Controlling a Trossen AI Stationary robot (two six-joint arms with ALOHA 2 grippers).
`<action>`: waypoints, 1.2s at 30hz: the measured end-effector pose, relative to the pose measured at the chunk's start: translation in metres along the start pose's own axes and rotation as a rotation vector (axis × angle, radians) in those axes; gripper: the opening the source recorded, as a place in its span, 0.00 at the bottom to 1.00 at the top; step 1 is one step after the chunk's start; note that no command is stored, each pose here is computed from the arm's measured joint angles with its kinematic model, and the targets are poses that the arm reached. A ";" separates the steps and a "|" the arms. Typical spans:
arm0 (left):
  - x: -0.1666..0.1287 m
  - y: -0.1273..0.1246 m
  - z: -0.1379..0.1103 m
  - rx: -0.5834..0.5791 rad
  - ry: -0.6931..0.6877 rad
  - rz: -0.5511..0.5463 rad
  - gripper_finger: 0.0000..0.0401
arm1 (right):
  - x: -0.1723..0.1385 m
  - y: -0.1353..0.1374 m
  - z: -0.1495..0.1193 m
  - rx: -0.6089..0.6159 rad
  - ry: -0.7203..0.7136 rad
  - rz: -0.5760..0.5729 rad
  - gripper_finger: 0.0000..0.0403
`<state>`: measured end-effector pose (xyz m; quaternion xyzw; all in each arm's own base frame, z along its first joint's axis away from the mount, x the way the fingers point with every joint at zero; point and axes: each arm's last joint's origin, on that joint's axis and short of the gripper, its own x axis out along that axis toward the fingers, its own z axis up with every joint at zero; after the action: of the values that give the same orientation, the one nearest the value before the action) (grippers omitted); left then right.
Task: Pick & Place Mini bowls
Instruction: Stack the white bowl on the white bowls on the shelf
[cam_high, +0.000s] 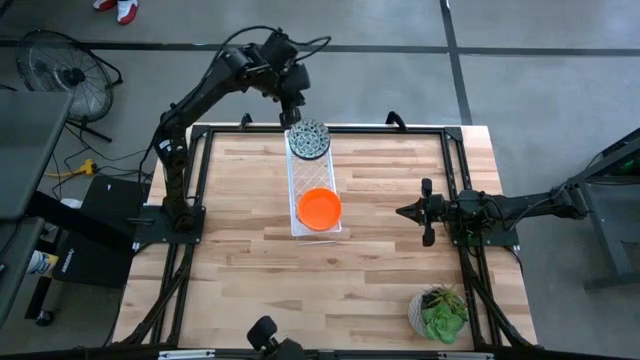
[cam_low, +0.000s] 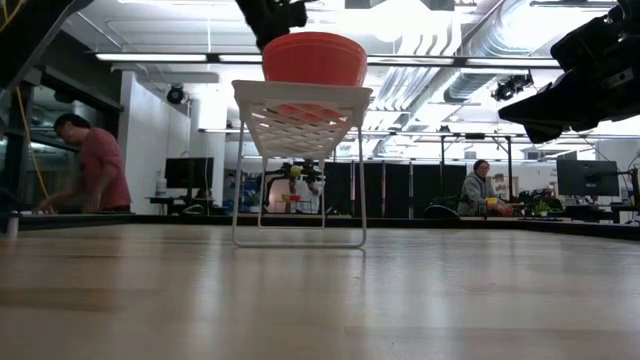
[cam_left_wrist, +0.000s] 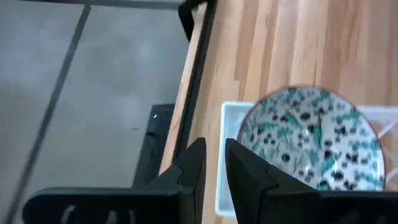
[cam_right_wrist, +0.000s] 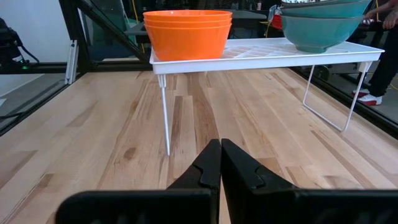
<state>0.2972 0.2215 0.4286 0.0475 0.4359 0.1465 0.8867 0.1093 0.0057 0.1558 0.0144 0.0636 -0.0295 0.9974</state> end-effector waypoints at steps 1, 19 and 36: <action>-0.002 -0.002 0.000 0.016 0.014 0.012 0.14 | 0.000 0.000 0.000 0.000 0.000 0.000 0.00; 0.005 -0.025 0.002 0.230 0.117 0.019 0.01 | 0.000 0.000 0.000 0.000 0.000 0.000 0.00; 0.007 -0.059 0.029 0.325 -0.115 -0.125 0.00 | 0.000 0.000 0.000 0.000 0.000 0.000 0.00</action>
<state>0.3371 0.1683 0.4291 0.1710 0.4045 0.0158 0.8983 0.1093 0.0056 0.1559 0.0143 0.0636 -0.0296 0.9974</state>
